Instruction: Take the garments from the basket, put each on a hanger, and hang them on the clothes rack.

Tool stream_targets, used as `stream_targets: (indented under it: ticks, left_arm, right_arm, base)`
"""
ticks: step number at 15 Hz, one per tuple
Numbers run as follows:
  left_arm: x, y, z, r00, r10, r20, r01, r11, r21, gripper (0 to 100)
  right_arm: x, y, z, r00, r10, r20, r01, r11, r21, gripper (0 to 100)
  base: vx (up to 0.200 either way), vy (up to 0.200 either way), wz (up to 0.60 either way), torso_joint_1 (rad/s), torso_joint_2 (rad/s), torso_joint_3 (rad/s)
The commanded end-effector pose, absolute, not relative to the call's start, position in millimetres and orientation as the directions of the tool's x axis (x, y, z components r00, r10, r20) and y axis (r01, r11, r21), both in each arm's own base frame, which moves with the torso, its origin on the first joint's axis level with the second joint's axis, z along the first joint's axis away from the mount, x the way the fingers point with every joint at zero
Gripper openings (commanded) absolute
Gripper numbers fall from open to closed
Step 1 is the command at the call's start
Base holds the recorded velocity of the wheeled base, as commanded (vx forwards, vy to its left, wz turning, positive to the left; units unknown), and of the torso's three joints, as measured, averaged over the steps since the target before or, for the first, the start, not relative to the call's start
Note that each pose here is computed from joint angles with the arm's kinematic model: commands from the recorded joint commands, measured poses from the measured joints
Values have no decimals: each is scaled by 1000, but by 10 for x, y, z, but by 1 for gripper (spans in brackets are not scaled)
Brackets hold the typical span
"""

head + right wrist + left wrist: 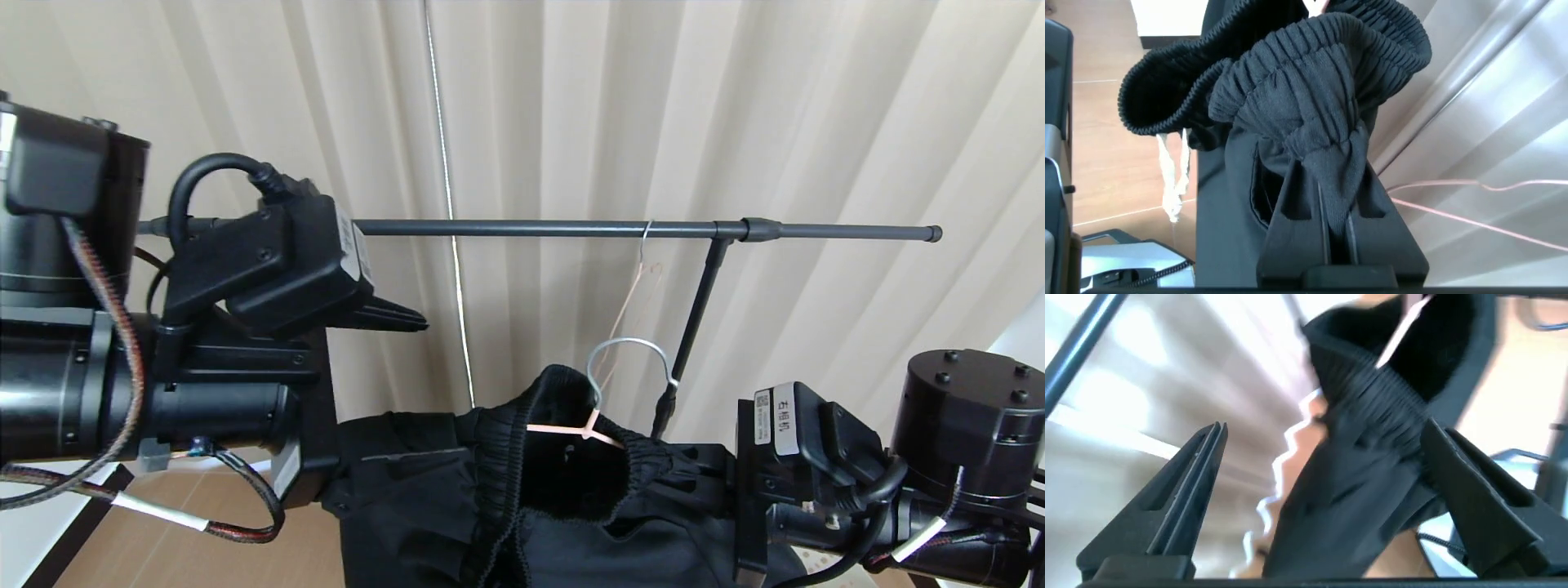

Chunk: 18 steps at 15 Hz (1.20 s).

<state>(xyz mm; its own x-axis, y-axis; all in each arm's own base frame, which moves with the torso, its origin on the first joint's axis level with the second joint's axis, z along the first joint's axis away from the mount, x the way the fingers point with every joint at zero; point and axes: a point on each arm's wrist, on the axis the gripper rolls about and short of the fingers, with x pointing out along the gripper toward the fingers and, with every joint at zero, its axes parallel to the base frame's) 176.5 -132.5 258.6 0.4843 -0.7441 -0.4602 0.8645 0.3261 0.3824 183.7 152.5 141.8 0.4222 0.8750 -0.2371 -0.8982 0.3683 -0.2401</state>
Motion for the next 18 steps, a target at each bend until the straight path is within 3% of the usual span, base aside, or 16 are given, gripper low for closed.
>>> stream_targets:
  ticks: [1,4,6,7,11,18]
  left_arm:
    - [2011,-1391,2422,436,-742,-509,888,262,379,100]
    - [2109,-1433,2317,401,-744,-534,895,193,403,100]
    - [2137,-1460,2241,355,-758,-547,916,164,367,100]
    - [2157,-1483,2160,290,-784,-549,938,118,326,100]
    - [2231,-1500,2044,211,-811,-545,963,77,258,100]
    - [2257,-1526,1905,185,-798,-574,974,69,218,100]
  right_arm:
    - [1834,1526,1408,417,877,-240,-901,363,-237,0]
    - [1841,1531,1400,416,876,-243,-901,362,-237,0]
    - [1843,1532,1397,416,876,-244,-902,362,-236,0]
    - [1843,1533,1404,415,877,-241,-902,361,-237,0]
    - [1834,1526,1424,415,879,-233,-901,362,-240,0]
    - [1772,1484,1527,420,886,-196,-893,366,-261,0]
  base:
    - [0,0,0,0,0,0]
    - [0,0,0,0,0,0]
    - [0,0,0,0,0,0]
    - [0,0,0,0,0,0]
    - [0,0,0,0,0,0]
    - [0,0,0,0,0,0]
